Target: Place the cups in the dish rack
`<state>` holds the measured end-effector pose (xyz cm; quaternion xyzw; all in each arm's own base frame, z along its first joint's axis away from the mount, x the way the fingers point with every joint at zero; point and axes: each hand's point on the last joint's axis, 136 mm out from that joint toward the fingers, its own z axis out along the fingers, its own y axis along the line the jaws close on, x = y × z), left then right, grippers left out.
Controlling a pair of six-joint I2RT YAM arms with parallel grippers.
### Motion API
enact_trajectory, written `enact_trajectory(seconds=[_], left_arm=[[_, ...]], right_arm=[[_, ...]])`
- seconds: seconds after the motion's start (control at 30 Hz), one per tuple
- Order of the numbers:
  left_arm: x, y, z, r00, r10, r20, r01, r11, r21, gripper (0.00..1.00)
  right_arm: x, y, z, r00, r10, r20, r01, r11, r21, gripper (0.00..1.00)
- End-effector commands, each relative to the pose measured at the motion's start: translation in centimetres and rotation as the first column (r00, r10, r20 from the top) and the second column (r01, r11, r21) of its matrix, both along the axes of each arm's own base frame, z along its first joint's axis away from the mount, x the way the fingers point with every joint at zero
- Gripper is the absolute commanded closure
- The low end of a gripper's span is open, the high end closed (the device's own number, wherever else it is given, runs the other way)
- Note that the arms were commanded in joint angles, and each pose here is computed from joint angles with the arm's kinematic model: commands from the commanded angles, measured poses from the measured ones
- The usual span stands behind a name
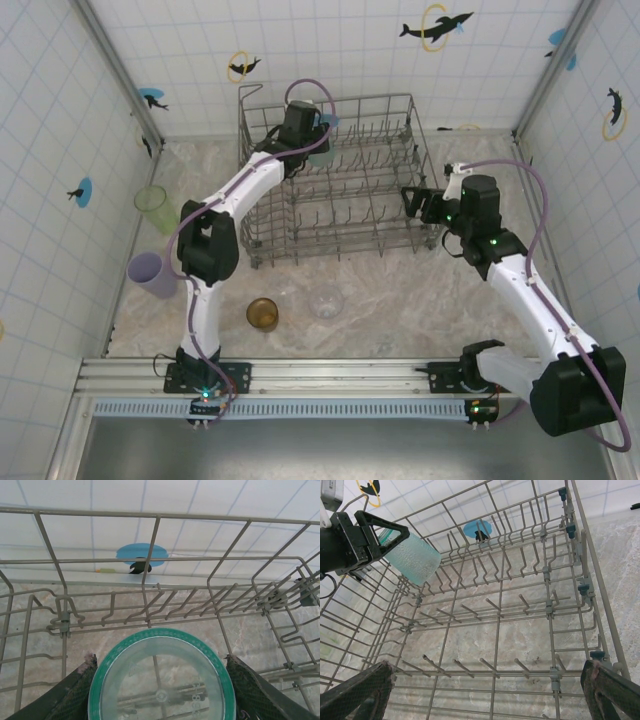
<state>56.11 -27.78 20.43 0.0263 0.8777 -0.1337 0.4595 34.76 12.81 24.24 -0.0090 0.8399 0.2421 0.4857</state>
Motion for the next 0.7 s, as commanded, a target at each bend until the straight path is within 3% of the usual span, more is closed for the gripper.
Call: enact_trajectory(seconds=[0.0,0.43,0.53,0.63,0.67], left_arm=[[0.8,-0.4,-0.4,1.000,-0.010,0.022,0.009,0.999,0.040,1.00],[0.5,-1.2,-4.7,0.999,-0.021,-0.036,0.024,0.995,0.094,1.00],[0.5,-1.0,-5.1,0.999,-0.006,-0.040,0.010,0.995,0.100,0.83],[0.6,-1.1,-5.2,0.999,-0.003,-0.043,0.007,0.996,0.091,0.56],[0.6,-1.2,-5.3,0.999,-0.004,-0.044,0.008,0.996,0.086,0.53]], right_arm=[[-0.3,-0.6,-0.3,1.000,-0.016,0.004,0.016,1.000,-0.009,0.00],[-0.4,-0.6,-1.1,1.000,-0.017,-0.016,0.017,1.000,-0.010,0.00],[-0.4,-0.6,-0.8,1.000,-0.017,-0.013,0.017,1.000,-0.006,0.00],[-0.4,-0.6,-0.8,1.000,-0.020,-0.014,0.020,1.000,-0.008,0.00],[-0.4,-0.6,-0.7,1.000,-0.021,-0.014,0.021,1.000,-0.007,0.00]])
